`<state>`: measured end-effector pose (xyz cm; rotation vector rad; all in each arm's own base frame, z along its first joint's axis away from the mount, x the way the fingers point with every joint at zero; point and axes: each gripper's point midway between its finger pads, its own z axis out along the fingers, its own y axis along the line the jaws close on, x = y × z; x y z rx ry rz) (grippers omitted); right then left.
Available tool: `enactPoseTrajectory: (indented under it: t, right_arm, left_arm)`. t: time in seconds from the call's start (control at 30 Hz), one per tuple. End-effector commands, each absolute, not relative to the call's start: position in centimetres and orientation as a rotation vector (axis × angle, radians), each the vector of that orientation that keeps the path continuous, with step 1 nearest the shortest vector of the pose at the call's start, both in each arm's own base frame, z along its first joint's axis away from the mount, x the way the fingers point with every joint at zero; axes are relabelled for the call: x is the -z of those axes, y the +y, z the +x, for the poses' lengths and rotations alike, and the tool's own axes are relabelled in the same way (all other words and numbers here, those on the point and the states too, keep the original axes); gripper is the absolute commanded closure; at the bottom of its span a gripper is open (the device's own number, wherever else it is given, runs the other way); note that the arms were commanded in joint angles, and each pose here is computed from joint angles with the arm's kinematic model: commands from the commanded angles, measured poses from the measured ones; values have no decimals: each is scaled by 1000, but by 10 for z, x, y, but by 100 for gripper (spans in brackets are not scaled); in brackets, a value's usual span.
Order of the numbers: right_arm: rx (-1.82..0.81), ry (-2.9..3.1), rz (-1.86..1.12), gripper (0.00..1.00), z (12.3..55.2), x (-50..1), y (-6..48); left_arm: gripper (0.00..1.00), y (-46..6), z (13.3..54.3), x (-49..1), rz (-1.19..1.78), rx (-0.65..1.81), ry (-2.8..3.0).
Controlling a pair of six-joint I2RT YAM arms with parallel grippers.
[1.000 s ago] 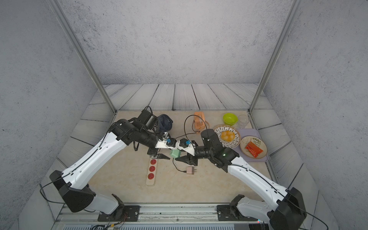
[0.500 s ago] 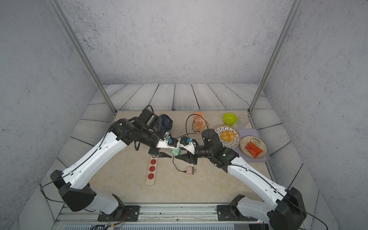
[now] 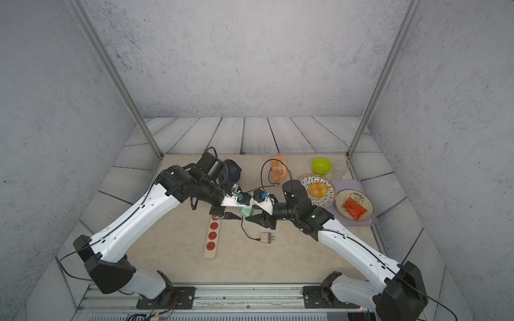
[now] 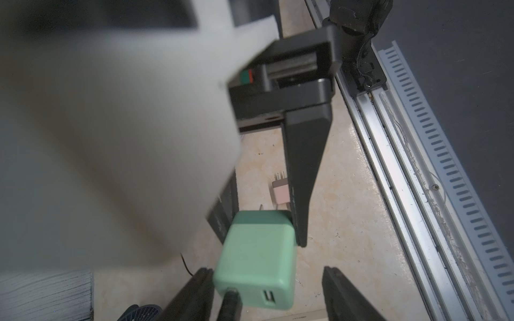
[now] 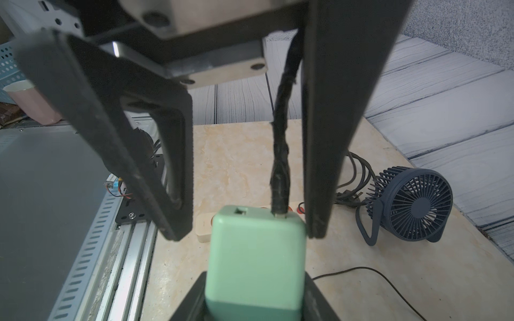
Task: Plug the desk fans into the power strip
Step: Pick up the plug from the center of the board.
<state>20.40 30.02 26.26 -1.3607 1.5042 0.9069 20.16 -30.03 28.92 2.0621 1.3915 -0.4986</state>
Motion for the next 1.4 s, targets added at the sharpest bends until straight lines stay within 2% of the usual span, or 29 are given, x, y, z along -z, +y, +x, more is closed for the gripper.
enactPoseTrajectory:
  t: [0.0, 0.2, 0.4, 0.67, 0.8, 0.93, 1.17, 1.3, 1.37]
  right_arm:
    - [-896, 1405, -1331, 100, 204, -286, 301]
    - [-857, 1352, -1295, 100, 207, -293, 298]
    - [-823, 1311, -1313, 100, 205, -294, 296]
    - [-800, 1266, -1333, 100, 203, -294, 296]
    - [-800, 1258, -1332, 100, 202, -296, 296]
    - [-798, 1254, -1329, 100, 203, -298, 296]
    - [-796, 1249, -1326, 100, 203, -300, 296]
    - [-792, 1255, -1321, 100, 204, -300, 296]
    - [-785, 1262, -1313, 100, 206, -300, 295]
  left_arm:
    - [36, -304, 197, -283, 2069, 536, 1439]
    - [40, -305, 203, -278, 2048, 505, 1477]
    - [39, -307, 214, -276, 1984, 472, 1543]
    - [41, -308, 210, -276, 1984, 505, 1546]
    - [35, -308, 212, -272, 1993, 487, 1544]
    - [35, -310, 209, -271, 2003, 495, 1538]
    - [47, -310, 209, -269, 2011, 486, 1536]
    - [57, -310, 209, -269, 2011, 481, 1536]
    - [58, -310, 209, -271, 2009, 480, 1533]
